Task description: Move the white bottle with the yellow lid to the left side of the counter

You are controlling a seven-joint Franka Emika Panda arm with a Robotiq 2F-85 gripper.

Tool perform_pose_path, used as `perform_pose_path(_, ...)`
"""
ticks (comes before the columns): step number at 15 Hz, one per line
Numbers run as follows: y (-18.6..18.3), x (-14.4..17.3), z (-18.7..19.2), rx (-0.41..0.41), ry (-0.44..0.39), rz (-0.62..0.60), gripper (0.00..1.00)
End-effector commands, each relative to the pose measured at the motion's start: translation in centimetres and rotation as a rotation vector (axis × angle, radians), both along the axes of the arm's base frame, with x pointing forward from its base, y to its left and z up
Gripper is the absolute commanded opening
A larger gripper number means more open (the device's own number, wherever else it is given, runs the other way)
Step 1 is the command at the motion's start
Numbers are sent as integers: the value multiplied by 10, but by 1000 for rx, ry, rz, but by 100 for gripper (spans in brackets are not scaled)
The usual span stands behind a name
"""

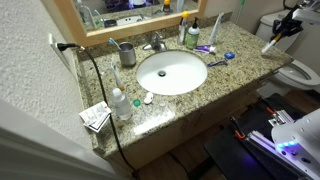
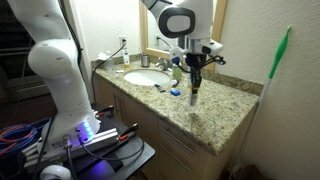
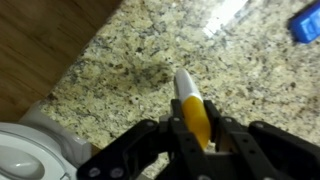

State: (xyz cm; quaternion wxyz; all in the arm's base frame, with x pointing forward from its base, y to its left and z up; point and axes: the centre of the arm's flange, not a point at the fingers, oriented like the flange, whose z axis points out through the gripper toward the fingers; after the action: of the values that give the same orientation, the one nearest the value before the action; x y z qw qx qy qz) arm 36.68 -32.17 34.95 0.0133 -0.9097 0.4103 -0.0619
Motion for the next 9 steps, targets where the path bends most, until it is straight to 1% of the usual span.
perform_pose_path(1,29,-3,90,81,-105,132,6)
perform_pose_path(3,57,-11,135,116,-120,239,6)
perform_pose_path(4,70,-18,159,154,-126,280,6)
perform_pose_path(5,50,-5,118,97,-102,204,26)
perform_pose_path(7,69,-18,154,123,-129,255,26)
perform_pose_path(8,72,-22,161,124,-140,262,26)
perform_pose_path(9,87,-17,155,144,-115,313,6)
